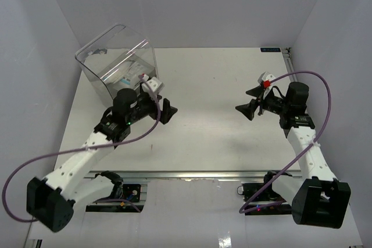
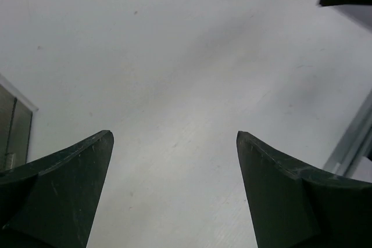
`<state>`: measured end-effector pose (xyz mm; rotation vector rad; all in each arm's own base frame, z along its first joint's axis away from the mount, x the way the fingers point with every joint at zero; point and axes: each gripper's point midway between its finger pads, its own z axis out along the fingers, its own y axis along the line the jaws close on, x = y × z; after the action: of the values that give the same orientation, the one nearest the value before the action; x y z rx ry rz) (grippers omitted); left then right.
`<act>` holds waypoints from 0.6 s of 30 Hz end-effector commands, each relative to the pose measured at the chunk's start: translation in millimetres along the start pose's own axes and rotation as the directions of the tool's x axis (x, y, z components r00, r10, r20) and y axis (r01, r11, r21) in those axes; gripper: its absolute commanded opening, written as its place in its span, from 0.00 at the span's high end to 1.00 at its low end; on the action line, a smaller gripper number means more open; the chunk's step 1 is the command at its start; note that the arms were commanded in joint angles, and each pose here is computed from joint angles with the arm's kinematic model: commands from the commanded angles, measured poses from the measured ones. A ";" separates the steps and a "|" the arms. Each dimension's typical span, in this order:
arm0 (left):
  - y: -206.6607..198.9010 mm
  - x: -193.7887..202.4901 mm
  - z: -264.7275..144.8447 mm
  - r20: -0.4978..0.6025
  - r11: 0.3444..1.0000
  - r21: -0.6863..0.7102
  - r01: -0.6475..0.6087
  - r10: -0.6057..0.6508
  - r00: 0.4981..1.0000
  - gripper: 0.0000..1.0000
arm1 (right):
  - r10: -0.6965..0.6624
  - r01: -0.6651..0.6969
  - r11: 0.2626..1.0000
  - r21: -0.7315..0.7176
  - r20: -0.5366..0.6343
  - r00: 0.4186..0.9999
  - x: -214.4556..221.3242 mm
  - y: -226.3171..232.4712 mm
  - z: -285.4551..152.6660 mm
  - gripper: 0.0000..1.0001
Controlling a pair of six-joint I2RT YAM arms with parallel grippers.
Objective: Organize the makeup
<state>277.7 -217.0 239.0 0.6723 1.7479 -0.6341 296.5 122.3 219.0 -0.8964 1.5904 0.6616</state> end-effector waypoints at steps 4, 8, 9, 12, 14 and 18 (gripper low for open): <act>-43.3 -18.5 -63.4 0.242 0.990 0.139 -0.017 -0.017 0.970 0.02 | 0.001 0.010 0.986 0.164 -0.065 0.998 14.1 -10.0 -24.2 0.10; -40.1 -28.1 -81.1 0.307 0.996 0.089 -0.023 -0.006 0.952 0.02 | 0.079 -0.062 0.961 0.271 -0.055 0.995 18.7 -16.8 -40.2 0.10; -41.0 -30.6 -85.0 0.321 0.996 0.087 -0.026 -0.004 0.947 0.02 | 0.084 -0.068 0.956 0.286 -0.045 0.995 18.1 -16.6 -44.1 0.10; -40.6 -34.1 -91.3 0.343 0.997 0.074 -0.026 -0.001 0.940 0.02 | 0.077 -0.072 0.948 0.310 -0.004 0.997 13.7 -13.9 -54.9 0.10; -39.5 -35.2 -92.8 0.349 0.998 0.066 -0.026 0.001 0.937 0.02 | 0.073 -0.076 0.943 0.323 0.022 0.997 12.1 -12.0 -59.8 0.10; -39.1 -35.3 -92.8 0.347 0.998 0.064 -0.022 -0.001 0.938 0.02 | 0.090 -0.108 0.915 0.389 0.063 0.994 9.8 -17.7 -71.0 0.10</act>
<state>192.9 -185.5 303.5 0.6006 1.3756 -0.7661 270.9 59.3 213.7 -0.5836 1.6890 0.4054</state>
